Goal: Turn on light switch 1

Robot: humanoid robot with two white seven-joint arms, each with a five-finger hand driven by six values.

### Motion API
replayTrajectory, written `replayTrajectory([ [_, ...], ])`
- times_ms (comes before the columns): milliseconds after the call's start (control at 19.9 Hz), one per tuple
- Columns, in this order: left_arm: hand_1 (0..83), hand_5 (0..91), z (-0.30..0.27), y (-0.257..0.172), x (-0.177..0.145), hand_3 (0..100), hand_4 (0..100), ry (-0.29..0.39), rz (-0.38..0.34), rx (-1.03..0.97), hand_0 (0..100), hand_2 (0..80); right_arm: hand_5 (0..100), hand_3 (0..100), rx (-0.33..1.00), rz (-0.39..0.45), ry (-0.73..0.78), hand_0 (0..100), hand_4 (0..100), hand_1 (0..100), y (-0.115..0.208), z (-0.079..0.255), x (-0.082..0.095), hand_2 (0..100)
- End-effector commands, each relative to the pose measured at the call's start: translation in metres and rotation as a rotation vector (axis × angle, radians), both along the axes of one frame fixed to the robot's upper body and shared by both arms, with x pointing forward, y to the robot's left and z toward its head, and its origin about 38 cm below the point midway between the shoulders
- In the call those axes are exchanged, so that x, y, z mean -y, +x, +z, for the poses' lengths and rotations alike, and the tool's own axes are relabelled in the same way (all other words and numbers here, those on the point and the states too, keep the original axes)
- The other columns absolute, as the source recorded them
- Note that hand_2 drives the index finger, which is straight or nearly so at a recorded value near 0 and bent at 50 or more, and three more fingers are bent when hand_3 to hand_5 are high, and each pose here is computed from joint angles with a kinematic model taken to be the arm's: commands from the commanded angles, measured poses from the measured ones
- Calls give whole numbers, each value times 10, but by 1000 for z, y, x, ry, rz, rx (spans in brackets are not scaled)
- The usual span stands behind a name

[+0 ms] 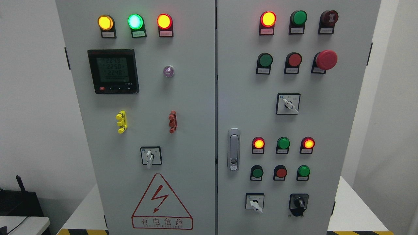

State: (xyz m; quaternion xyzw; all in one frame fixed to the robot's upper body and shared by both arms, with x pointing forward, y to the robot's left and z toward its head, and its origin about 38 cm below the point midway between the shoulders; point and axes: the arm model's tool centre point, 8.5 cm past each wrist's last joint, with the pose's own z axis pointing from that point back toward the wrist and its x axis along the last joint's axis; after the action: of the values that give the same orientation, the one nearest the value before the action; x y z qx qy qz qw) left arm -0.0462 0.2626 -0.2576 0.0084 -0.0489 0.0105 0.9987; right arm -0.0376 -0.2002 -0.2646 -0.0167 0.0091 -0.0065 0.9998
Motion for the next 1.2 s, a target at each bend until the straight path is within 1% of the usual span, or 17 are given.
replayTrajectory([
  [0, 105, 0, -1, -1, 14, 0, 0, -21, 8, -2, 381, 0, 0, 0, 0, -8, 3, 120, 0, 389, 0, 0, -1, 0],
  [1153, 101, 0, -1, -1, 14, 0, 0, -19, 10, -1, 382, 0, 0, 0, 0, -8, 1, 120, 0, 389, 0, 0, 0, 0],
])
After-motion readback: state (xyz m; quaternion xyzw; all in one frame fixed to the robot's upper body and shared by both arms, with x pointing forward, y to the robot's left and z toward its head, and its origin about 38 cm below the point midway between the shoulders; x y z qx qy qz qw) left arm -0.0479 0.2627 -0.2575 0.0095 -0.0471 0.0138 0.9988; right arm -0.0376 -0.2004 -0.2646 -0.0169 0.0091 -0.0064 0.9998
